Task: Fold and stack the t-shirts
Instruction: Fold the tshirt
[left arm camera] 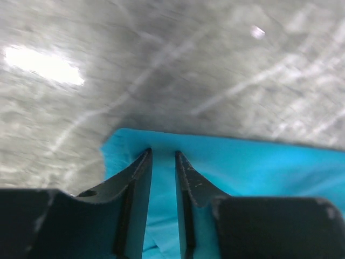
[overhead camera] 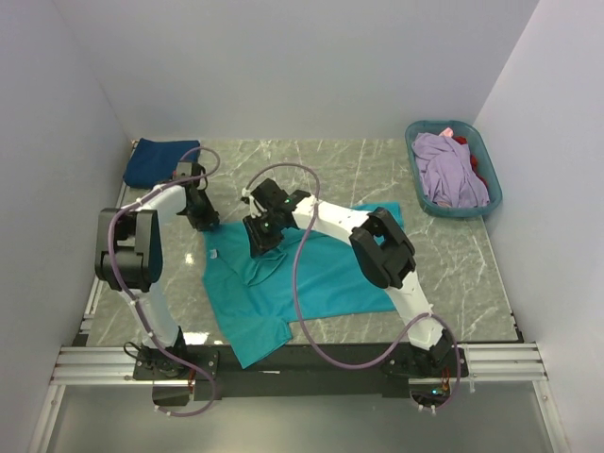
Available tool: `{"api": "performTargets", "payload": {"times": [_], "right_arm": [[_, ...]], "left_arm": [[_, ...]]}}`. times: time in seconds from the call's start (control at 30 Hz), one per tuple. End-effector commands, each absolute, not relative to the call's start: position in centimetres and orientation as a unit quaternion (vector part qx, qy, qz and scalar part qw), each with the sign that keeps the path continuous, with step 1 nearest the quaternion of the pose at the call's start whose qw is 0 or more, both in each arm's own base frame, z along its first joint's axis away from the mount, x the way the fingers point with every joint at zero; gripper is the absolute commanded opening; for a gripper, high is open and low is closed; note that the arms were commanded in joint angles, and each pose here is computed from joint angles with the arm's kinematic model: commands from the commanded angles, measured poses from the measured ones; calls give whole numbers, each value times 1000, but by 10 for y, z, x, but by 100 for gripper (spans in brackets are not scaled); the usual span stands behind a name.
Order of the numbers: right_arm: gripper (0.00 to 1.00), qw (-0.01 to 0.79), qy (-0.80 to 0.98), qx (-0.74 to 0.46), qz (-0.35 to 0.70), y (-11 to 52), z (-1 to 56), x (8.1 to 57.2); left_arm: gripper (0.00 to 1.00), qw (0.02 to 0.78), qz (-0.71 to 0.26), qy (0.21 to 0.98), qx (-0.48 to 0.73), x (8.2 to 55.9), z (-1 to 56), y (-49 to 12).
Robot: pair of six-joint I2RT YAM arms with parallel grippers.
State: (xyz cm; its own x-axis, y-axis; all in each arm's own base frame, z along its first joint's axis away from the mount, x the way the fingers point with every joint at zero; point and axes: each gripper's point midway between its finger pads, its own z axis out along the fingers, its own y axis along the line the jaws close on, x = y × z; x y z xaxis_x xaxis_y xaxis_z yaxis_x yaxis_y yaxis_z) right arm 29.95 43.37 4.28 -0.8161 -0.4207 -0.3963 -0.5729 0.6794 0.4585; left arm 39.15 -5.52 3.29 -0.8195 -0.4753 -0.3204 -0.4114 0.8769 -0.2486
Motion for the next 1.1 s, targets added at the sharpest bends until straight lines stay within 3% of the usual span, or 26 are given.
{"api": "performTargets", "payload": {"times": [0.0, 0.4, 0.53, 0.7, 0.87, 1.07], "right_arm": [[37, 105, 909, -296, 275, 428, 44, 287], [37, 51, 913, -318, 250, 389, 57, 241], [37, 90, 922, -289, 241, 372, 68, 253], [37, 195, 933, -149, 263, 311, 107, 328], [38, 250, 944, 76, 203, 181, 95, 397], [48, 290, 913, 261, 118, 86, 85, 418]], "left_arm": [[29, 200, -79, 947, -239, 402, 32, -44], [32, 176, -63, 949, -253, 402, 13, -30], [38, 180, -60, 949, -251, 402, 13, -28], [43, 189, -53, 949, -247, 405, 16, -25], [44, 189, -52, 949, -248, 407, 17, -22], [43, 188, -37, 950, -248, 405, 16, -17]]}}
